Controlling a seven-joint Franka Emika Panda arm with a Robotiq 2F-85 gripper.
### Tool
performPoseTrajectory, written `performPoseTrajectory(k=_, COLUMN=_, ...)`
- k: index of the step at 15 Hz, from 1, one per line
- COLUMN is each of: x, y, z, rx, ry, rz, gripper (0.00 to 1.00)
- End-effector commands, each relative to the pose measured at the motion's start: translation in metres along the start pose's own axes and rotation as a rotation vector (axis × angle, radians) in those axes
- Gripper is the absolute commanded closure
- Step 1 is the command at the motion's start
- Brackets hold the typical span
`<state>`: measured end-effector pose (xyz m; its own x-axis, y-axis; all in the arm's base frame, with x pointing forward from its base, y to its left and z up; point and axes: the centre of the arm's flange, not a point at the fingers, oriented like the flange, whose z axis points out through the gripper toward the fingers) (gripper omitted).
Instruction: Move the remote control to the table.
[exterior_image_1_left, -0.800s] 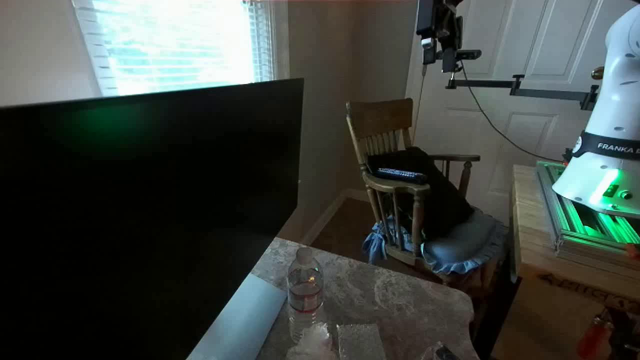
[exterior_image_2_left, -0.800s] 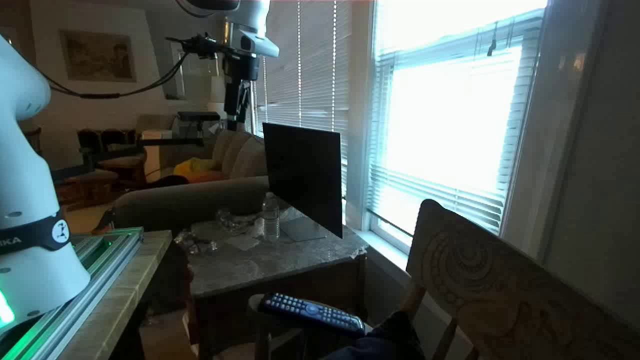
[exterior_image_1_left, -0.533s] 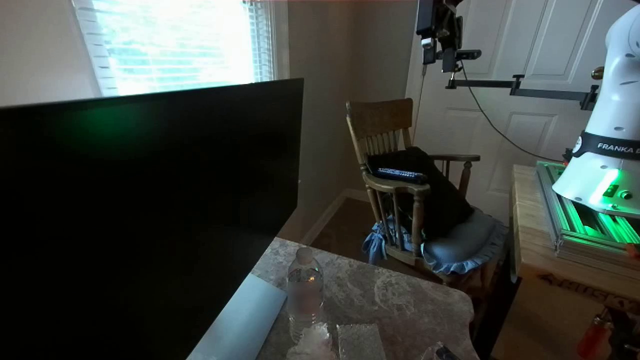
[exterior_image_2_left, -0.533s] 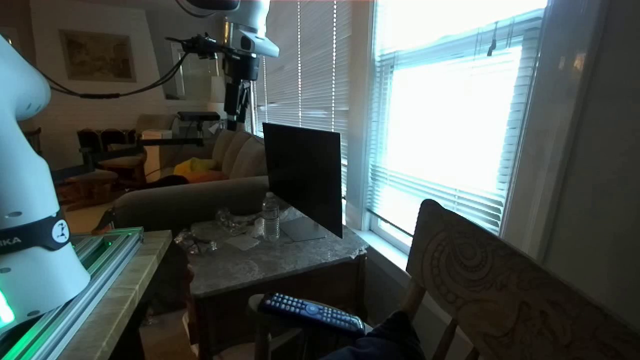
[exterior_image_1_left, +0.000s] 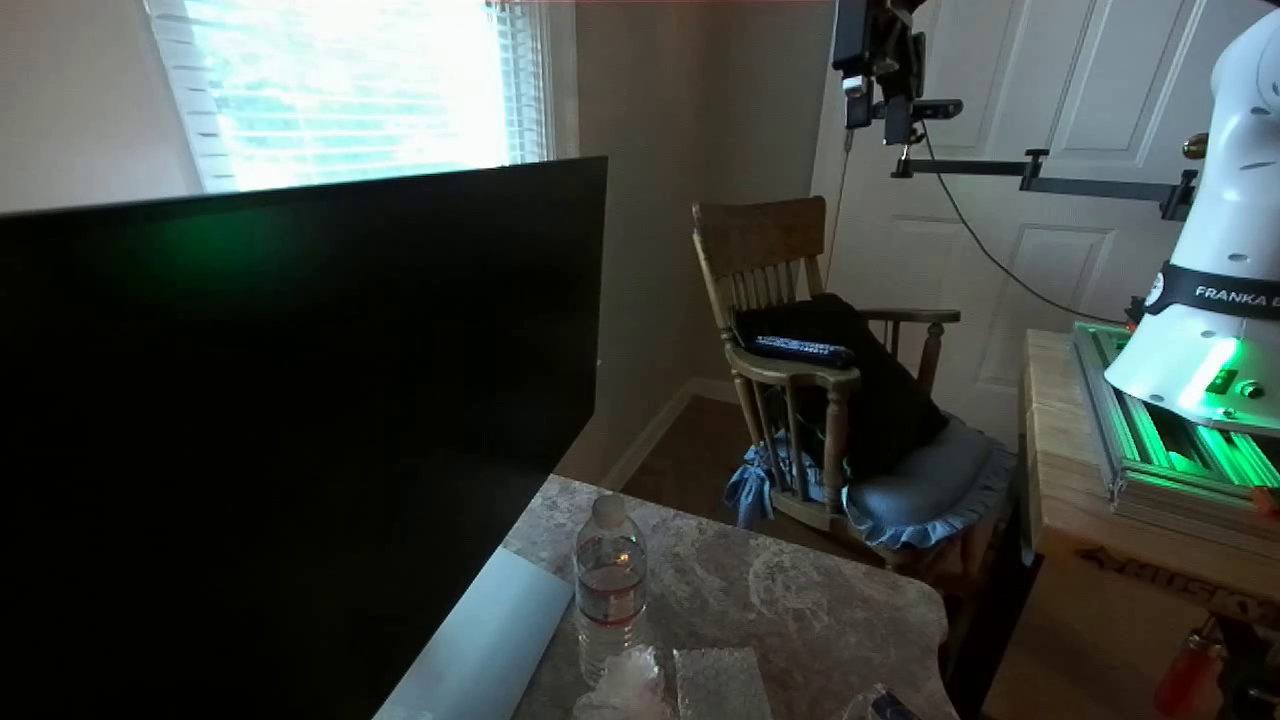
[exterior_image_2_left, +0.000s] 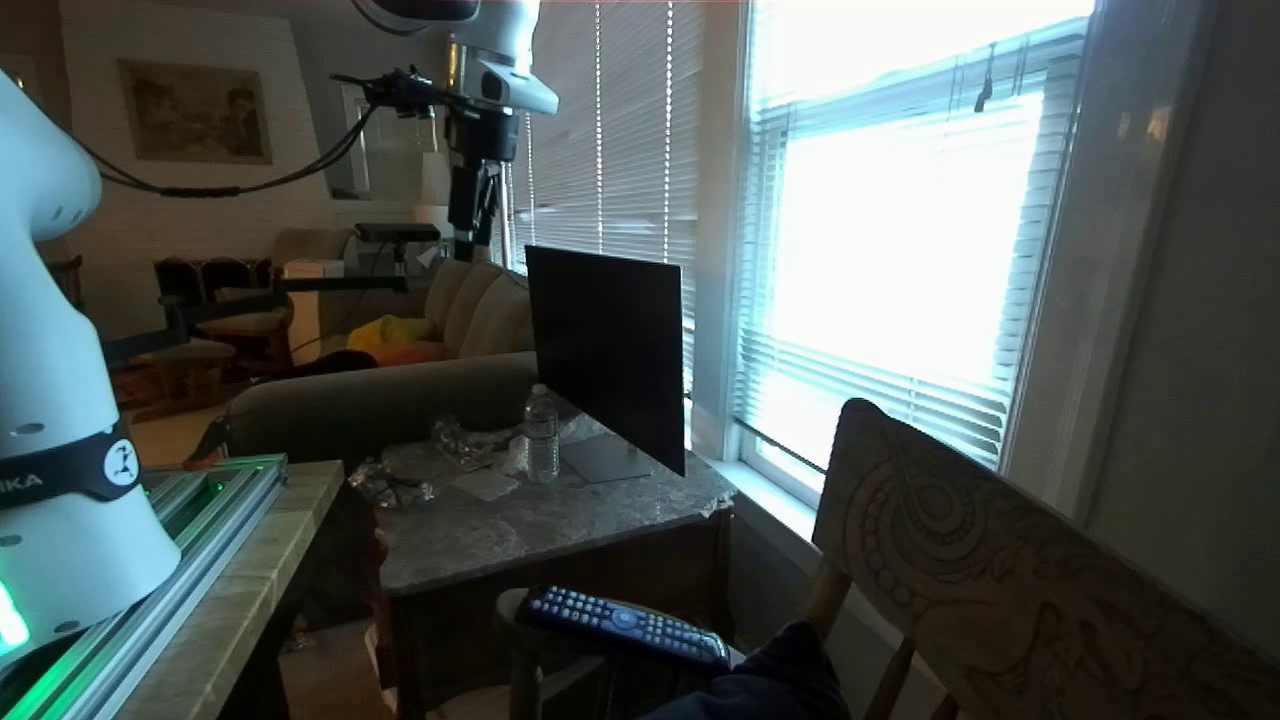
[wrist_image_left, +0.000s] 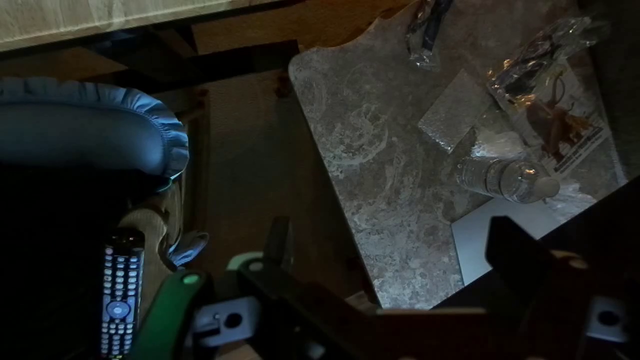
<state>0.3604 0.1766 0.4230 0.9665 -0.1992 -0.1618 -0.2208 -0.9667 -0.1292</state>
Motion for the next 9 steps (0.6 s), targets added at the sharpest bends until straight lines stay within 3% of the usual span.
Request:
performPoseTrajectory(k=1, x=0.018, y=0.012, z=-0.002, rx=0.019, ry=0.014, rz=0.024, gripper=0.0)
performPoseTrajectory(k=5, x=0.065, y=0.058, z=-0.011, rx=0.069, ry=0.085, rz=0.089, gripper=0.0)
performPoseTrajectory(k=9, x=0.11, y=0.122, z=-0.005, rx=0.053, ry=0.144, rz=0.162, gripper=0.0)
